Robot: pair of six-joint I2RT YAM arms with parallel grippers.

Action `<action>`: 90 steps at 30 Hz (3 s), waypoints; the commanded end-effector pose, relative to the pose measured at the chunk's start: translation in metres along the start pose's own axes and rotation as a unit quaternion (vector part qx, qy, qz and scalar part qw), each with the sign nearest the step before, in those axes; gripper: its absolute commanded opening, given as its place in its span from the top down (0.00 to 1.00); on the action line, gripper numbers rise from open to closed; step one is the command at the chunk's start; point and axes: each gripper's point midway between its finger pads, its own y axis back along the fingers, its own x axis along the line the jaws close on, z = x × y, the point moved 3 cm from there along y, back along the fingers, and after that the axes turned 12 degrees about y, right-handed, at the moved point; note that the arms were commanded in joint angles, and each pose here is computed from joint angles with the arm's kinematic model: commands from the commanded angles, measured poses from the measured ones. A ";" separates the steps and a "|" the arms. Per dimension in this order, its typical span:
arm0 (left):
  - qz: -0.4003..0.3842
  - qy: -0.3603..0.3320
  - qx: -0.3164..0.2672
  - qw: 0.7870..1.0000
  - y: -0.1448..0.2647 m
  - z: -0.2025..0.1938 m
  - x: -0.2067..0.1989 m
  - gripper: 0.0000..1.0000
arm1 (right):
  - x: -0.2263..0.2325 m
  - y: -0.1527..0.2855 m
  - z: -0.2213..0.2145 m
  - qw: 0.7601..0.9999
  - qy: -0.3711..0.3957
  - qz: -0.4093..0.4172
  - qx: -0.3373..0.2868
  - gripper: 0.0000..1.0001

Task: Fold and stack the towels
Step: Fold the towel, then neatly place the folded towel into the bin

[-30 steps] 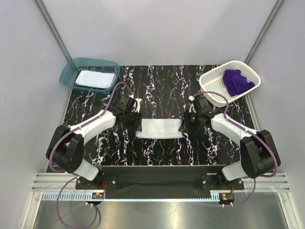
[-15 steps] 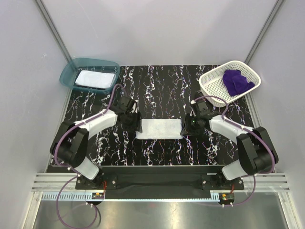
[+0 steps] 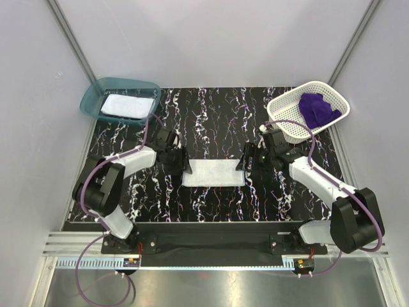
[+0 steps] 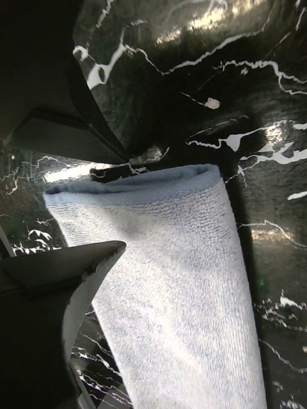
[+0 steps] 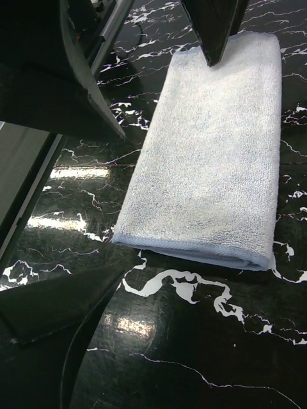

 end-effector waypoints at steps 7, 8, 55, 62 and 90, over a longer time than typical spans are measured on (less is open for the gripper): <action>0.004 -0.006 0.011 1.000 -0.025 -0.009 -0.009 0.57 | 0.006 0.008 0.011 0.999 0.020 0.006 -0.028 0.05; 0.002 -0.009 0.009 1.000 -0.026 -0.005 -0.014 0.59 | 0.006 0.008 0.011 0.999 0.019 0.006 -0.027 0.03; 0.331 -0.090 -0.414 0.843 0.152 0.410 0.116 1.00 | 0.021 -0.062 0.081 0.996 0.070 0.052 -0.029 0.00; 0.286 -0.040 -0.410 0.865 0.127 0.427 0.158 1.00 | 0.020 -0.075 0.087 0.996 0.071 0.054 -0.029 0.00; 0.110 -0.057 -0.415 0.901 0.169 0.345 0.024 0.15 | 0.004 -0.004 0.169 0.988 0.062 -0.100 -0.104 0.00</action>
